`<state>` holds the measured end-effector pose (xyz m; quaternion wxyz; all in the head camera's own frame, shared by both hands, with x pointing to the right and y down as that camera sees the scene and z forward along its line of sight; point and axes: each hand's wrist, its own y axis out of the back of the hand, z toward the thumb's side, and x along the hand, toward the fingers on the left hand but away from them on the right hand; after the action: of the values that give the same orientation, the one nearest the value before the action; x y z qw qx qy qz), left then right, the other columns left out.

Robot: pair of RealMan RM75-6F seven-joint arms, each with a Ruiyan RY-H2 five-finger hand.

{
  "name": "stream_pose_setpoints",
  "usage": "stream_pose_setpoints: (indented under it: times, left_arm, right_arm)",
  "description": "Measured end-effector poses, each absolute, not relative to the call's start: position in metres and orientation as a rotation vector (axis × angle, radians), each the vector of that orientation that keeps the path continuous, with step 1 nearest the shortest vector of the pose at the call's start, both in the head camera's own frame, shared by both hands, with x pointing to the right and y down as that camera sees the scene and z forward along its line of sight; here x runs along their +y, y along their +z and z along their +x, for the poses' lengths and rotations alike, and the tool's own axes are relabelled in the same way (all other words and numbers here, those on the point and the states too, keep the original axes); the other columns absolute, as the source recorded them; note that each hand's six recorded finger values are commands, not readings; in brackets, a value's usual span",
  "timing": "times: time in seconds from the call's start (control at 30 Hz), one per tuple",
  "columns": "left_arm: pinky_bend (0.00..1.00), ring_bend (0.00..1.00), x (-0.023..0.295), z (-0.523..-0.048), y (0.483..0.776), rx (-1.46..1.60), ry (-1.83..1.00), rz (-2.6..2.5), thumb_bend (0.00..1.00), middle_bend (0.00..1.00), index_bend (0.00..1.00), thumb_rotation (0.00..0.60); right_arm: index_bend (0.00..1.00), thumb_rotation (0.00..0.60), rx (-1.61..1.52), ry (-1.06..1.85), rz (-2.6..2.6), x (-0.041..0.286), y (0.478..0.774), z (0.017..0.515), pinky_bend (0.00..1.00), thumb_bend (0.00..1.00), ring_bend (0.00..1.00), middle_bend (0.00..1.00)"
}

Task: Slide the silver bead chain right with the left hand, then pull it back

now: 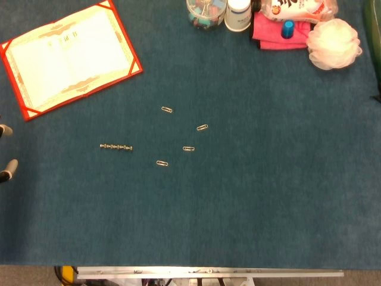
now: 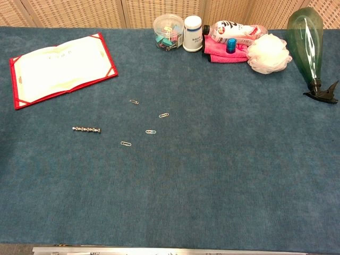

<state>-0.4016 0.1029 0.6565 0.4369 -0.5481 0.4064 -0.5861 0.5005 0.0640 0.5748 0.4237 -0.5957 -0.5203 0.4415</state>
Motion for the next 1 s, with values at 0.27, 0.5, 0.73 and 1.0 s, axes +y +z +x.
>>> stream_pose_setpoints:
  times: [0.27,0.5,0.73,1.0]
  left_arm:
    - [0.16,0.20,0.105,-0.399,0.655,1.012,-1.447,-1.360,0.19,0.23,0.36,0.600]
    - [0.16,0.13,0.107,-0.397,0.659,1.010,-1.460,-1.378,0.19,0.09,0.39,0.600]
    - [0.14,0.04,0.104,-0.382,0.669,0.959,-1.486,-1.491,0.19,0.00,0.40,0.600]
    - [0.09,0.00,0.087,-0.354,0.680,0.819,-1.493,-1.605,0.19,0.00,0.39,0.600]
  right_arm:
    - [0.54,0.600,-1.295,1.118,-1.505,0.061,0.581,0.500,0.45,0.62,0.42,0.47]
    - [0.54,0.600,-1.309,1.116,-1.504,0.061,0.578,0.502,0.45,0.62,0.42,0.47]
    - [0.54,0.600,-1.348,1.088,-1.494,0.063,0.570,0.505,0.45,0.62,0.42,0.47]
    - [0.54,0.600,-1.355,1.079,-1.487,0.067,0.565,0.506,0.45,0.62,0.42,0.47]
